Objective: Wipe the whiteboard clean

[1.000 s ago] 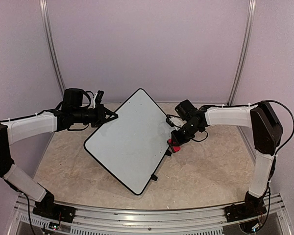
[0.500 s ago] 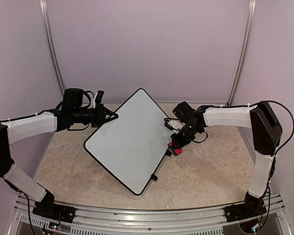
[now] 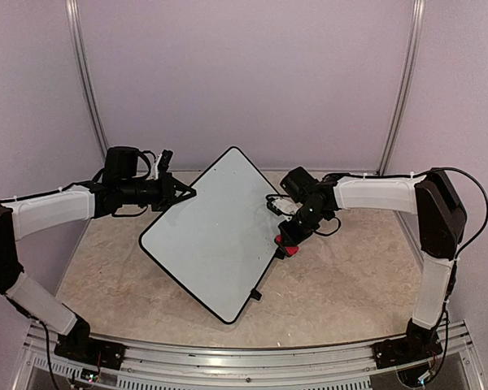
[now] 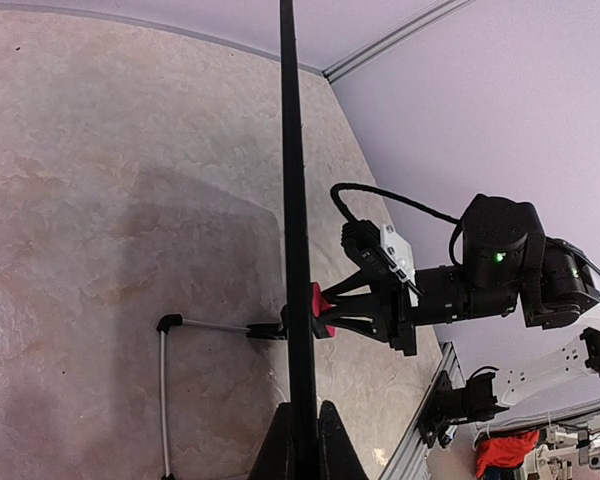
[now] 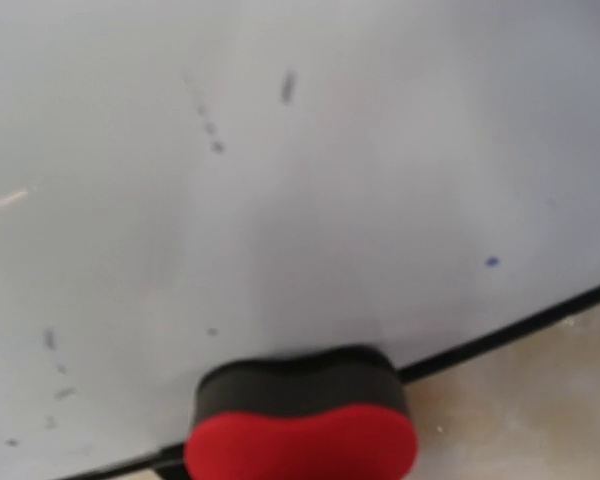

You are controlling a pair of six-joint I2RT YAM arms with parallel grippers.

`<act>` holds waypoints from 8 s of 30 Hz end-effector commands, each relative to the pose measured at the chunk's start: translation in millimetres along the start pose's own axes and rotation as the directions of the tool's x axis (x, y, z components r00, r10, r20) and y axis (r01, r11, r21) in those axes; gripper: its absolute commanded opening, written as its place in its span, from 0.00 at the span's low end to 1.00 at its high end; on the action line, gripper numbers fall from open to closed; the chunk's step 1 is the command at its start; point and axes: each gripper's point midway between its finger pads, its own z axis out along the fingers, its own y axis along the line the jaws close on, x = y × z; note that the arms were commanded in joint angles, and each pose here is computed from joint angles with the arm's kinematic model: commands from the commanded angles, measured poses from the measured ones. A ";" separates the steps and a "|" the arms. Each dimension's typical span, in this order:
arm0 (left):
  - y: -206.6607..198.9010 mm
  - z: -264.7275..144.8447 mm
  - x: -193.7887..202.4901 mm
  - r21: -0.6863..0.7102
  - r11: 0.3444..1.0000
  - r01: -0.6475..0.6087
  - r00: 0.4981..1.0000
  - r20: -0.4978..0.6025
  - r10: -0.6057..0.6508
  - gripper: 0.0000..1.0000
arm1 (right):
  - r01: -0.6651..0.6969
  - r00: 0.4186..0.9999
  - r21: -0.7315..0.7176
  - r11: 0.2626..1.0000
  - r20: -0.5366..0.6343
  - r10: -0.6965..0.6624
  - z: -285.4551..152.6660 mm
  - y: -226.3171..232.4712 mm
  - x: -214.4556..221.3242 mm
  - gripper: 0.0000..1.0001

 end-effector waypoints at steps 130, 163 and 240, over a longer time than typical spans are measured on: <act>-20.8 -0.1 1.4 0.089 0.987 -0.135 0.991 0.005 0.135 0.00 | -0.498 0.731 -0.365 0.787 0.312 0.607 -9.8 -92.2 -60.6 0.99; -22.8 -0.4 1.6 0.089 0.986 -0.141 0.990 0.006 0.141 0.00 | -0.478 0.672 -0.372 0.796 0.428 0.604 -54.4 -97.8 -65.7 0.99; -17.7 -0.4 -0.5 0.087 0.988 -0.124 0.992 0.008 0.124 0.00 | -0.041 0.933 -0.079 0.996 0.353 0.067 -8.5 1.5 25.5 0.77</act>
